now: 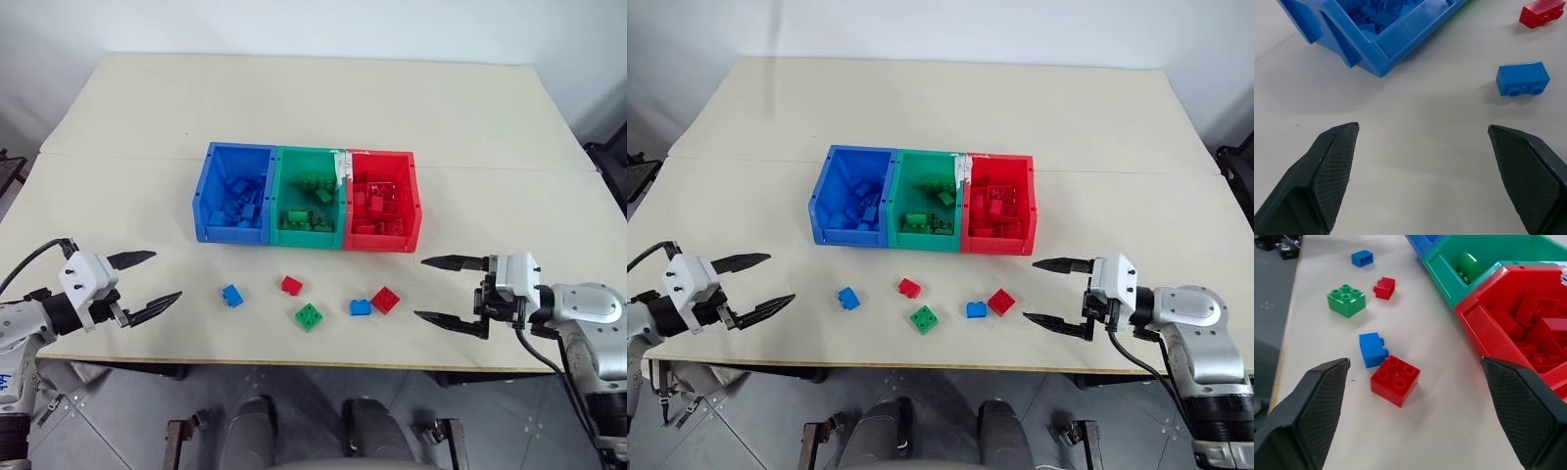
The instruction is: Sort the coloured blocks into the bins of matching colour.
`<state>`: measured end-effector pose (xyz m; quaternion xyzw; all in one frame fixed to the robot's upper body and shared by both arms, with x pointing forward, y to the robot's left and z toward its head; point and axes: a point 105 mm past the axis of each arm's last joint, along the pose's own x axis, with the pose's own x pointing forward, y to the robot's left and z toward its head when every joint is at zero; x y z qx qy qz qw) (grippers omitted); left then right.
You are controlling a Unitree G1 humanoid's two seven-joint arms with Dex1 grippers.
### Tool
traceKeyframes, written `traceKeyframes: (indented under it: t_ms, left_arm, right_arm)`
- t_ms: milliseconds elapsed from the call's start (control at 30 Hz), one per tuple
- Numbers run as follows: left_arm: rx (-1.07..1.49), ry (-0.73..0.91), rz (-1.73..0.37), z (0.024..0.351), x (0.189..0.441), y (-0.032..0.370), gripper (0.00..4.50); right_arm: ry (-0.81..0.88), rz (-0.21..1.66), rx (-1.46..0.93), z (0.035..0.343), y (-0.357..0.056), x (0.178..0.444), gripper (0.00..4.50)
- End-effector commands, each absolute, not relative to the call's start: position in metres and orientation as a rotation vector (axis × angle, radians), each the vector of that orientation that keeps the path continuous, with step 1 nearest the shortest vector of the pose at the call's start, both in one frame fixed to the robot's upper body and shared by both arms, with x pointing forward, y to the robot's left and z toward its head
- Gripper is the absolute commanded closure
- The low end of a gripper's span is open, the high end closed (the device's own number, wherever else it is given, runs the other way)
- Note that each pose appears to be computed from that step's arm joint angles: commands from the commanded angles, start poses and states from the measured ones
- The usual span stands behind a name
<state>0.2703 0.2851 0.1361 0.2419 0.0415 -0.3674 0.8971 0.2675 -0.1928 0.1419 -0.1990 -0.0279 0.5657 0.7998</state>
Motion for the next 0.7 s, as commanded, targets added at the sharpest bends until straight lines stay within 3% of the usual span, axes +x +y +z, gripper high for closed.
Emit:
traceKeyframes:
  t_ms: [33,300,433,700]
  left_arm:
    - [0.510,0.044,-0.769,0.143,0.276,0.274,0.02]
    - [0.368,-0.066,-1.009,0.168,0.276,0.194,0.02]
    - [0.417,-0.082,-1.184,0.174,0.265,0.157,0.02]
    - [0.356,0.025,-1.300,0.159,0.255,0.148,0.02]
  right_arm:
    - [-0.118,1.199,-0.449,0.151,-0.191,0.270,0.00]
    - [-0.085,1.048,-0.452,0.149,-0.223,0.266,0.00]
    - [-0.021,0.981,-0.442,0.141,-0.249,0.262,0.00]
    - [0.058,1.111,-0.510,0.121,-0.249,0.269,0.00]
